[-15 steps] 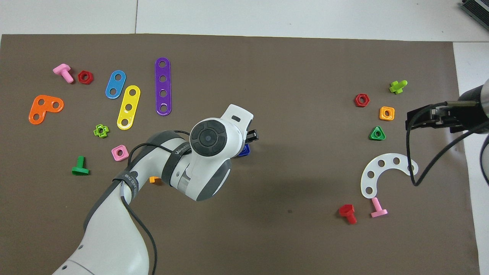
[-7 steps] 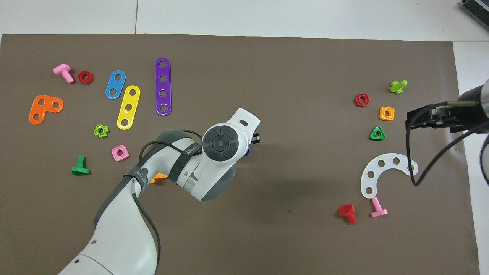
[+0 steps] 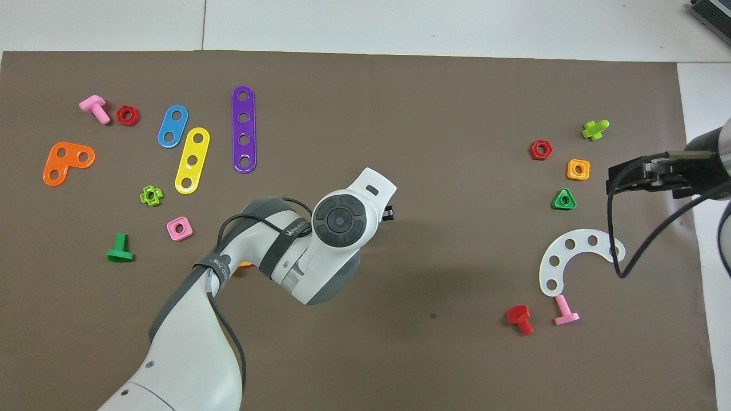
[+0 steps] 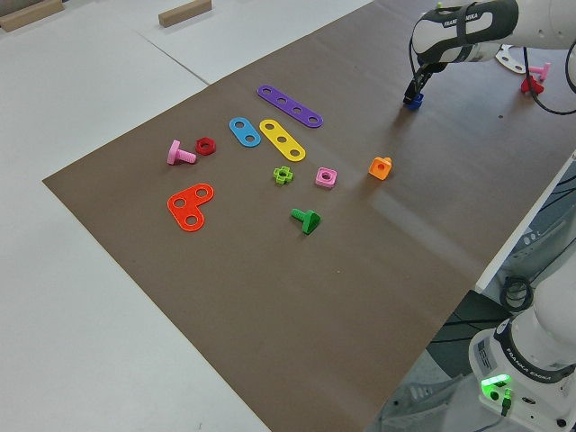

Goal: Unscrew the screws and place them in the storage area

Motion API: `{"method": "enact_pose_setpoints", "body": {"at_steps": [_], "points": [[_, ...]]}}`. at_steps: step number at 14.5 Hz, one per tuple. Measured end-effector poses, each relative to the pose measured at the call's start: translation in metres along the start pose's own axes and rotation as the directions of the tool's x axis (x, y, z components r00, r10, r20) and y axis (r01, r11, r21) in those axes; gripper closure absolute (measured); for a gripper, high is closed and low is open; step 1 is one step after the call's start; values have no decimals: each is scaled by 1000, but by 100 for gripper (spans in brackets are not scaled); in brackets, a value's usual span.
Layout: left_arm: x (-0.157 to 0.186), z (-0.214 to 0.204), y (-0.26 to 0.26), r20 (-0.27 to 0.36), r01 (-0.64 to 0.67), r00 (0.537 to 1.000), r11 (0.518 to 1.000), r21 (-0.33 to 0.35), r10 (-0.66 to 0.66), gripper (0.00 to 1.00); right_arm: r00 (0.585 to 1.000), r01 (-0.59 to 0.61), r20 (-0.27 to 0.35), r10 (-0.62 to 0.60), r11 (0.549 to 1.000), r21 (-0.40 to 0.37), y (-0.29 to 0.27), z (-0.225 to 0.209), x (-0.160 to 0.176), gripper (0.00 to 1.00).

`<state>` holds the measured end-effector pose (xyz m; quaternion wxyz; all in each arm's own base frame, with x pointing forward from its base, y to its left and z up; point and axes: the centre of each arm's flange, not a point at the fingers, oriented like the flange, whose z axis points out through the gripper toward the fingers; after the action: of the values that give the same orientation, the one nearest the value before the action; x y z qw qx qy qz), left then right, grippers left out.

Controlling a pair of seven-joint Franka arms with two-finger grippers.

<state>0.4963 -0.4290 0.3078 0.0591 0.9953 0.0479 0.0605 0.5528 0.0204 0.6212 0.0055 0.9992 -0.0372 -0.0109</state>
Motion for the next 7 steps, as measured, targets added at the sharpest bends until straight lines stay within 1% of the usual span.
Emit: {"method": "enact_pose_setpoints", "body": {"at_steps": [1,2,3,4,5,7], "points": [[0,0,0,2,-1,1000,1000,4,1,44,1000,0,0,0,1000,0,0,0,0,0],[0,0,-1,3,-1,1000,1000,6,1,45,1000,0,0,0,1000,0,0,0,0,0],[0,0,-1,4,-2,1000,1000,8,2,51,1000,0,0,0,1000,0,0,0,0,0],[0,0,-1,4,-3,1000,1000,9,3,51,1000,0,0,0,1000,0,0,0,0,0],[0,-1,0,5,-3,1000,1000,10,3,53,1000,0,0,0,1000,0,0,0,0,0],[1,-3,0,12,-2,1000,1000,20,2,53,1000,0,0,0,1000,0,0,0,0,0]]}}
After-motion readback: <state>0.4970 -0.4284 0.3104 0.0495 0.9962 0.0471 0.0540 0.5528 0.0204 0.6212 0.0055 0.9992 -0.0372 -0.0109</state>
